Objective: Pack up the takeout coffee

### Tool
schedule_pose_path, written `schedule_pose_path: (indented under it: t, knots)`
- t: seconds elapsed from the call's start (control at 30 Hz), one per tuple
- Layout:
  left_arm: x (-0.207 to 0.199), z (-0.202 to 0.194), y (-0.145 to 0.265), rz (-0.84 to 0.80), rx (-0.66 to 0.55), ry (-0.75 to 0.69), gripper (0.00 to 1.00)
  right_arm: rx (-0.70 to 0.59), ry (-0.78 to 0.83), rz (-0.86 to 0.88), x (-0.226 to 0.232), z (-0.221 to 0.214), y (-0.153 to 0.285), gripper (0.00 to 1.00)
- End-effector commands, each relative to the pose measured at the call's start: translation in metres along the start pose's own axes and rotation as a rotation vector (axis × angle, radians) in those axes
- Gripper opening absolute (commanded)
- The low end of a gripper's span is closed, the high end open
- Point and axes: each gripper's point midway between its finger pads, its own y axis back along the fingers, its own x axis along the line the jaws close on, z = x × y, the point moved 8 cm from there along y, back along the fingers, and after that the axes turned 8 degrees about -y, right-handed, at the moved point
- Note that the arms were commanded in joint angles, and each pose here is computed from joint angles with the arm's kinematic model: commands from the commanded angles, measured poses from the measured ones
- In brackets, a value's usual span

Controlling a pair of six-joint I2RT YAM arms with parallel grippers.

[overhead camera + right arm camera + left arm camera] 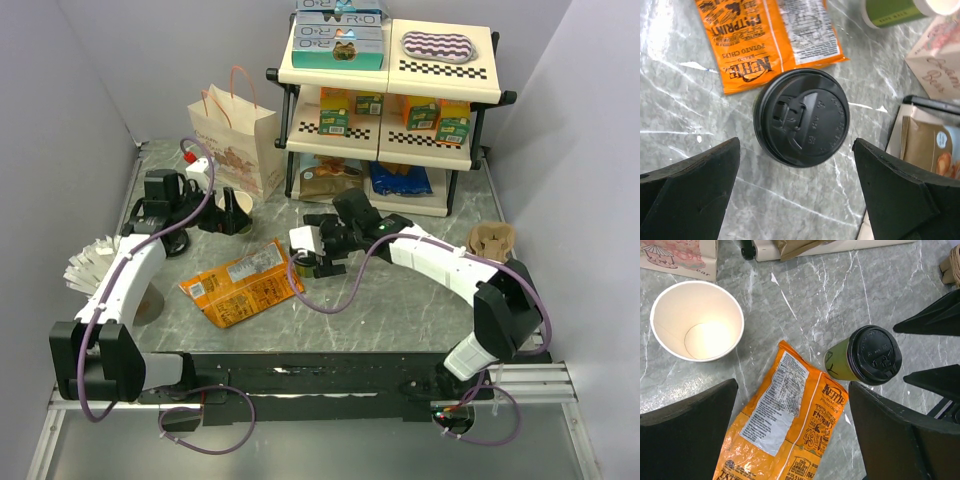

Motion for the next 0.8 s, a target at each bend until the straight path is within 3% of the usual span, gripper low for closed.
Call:
schedule_pose_path:
  t: [0.0,0.13,0.77]
  knots:
    - [-0.005,0.014,0.008,-0.016,-0.062,-0.018,0.99,-0.020,0.144,0.037,0.001,0.008,-0.014,1.00]
    - [-0.006,0.008,0.011,-0.002,-0.053,-0.011,0.99,-0.016,0.233,-0.055,0.000,0.002,-0.028,0.99]
    - [0.002,-0.001,0.012,0.009,-0.030,0.033,0.99,0.032,0.305,-0.269,-0.022,-0.014,-0.066,0.99]
